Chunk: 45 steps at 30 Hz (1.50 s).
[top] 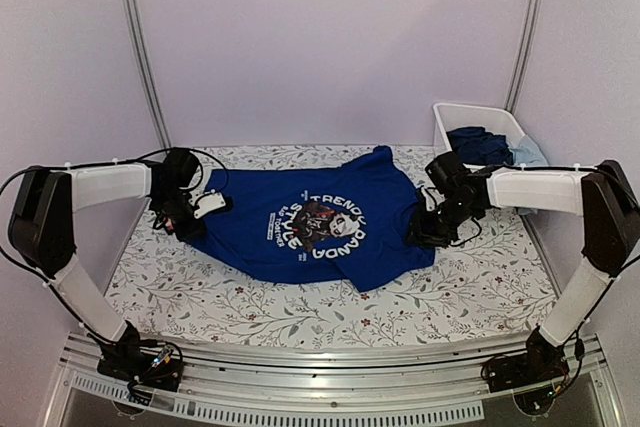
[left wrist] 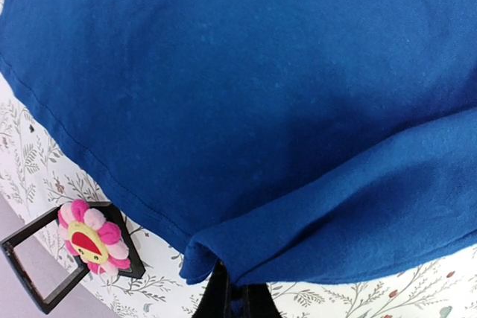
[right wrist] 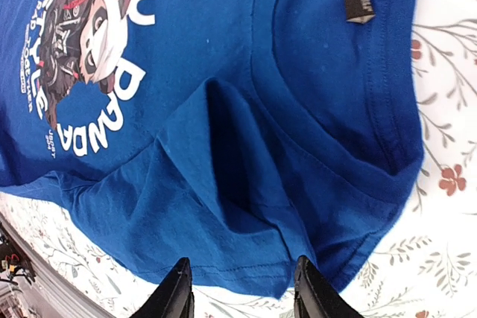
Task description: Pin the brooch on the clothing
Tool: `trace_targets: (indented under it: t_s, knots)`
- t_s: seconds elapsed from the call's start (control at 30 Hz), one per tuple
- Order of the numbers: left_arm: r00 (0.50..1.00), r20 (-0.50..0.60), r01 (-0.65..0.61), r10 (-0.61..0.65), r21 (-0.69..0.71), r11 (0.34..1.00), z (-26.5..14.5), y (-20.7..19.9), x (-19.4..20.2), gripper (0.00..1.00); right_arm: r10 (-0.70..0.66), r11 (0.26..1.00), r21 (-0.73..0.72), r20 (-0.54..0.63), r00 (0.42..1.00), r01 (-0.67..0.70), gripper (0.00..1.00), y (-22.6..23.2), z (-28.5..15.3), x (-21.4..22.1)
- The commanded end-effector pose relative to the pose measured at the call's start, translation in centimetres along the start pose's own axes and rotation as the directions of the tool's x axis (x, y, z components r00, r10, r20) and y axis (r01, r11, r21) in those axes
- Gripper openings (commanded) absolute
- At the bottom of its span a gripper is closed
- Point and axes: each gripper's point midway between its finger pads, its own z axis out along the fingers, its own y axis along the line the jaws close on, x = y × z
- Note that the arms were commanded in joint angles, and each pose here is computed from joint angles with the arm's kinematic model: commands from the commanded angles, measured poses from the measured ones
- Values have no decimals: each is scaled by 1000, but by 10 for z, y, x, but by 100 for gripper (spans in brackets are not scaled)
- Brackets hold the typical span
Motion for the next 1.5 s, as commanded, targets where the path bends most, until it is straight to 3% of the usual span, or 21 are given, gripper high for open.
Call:
trace_targets:
  t_s: [0.0, 0.17, 0.3, 0.43, 0.6, 0.77, 0.9, 1.0, 1.1, 1.33, 1.47]
  knots:
    - [1000, 15, 13, -14, 2, 1000, 0, 4, -3, 0, 112, 989, 86, 55, 992, -116, 44, -18, -17, 7]
    - [1000, 14, 13, -13, 12, 1000, 1, 5, -6, 0, 127, 991, 36, 11, 992, -127, 37, -10, -2, 16]
    - [1000, 15, 13, -13, 9, 1000, 0, 5, -7, 0, 134, 982, 135, -22, 991, -130, 34, -21, 9, 20]
    - [1000, 12, 7, -7, 9, 1000, -1, 4, -5, 0, 89, 987, 140, -48, 995, -81, 18, -11, 16, 22]
    - [1000, 8, 5, -5, 14, 1000, 1, 3, -4, 0, 85, 977, 202, -41, 996, -75, 5, -14, 13, 24]
    - [1000, 10, 3, -4, 14, 1000, 0, 5, -6, 0, 90, 967, 242, -47, 995, -76, 0, -14, 3, 30]
    - [1000, 2, 0, 0, 18, 1000, -1, 4, -4, 0, 87, 990, 119, -123, 989, -73, 0, 13, -6, 48]
    - [1000, -12, -16, 17, 22, 1000, -1, 0, 2, 0, 77, 985, -135, -201, 976, -106, 0, 57, -31, 67]
    - [999, -25, -29, 30, 23, 999, -2, -3, 7, 0, 56, 926, -347, -264, 963, -149, 0, 94, -68, 89]
    - [996, -54, -68, 73, 85, 994, -2, -24, 23, 0, 121, 904, -309, -475, 872, -294, 0, 82, -73, 186]
    - [991, -78, -95, 108, 154, 983, -1, -44, 38, 0, 126, 892, -309, -533, 837, -330, 0, 86, -60, 211]
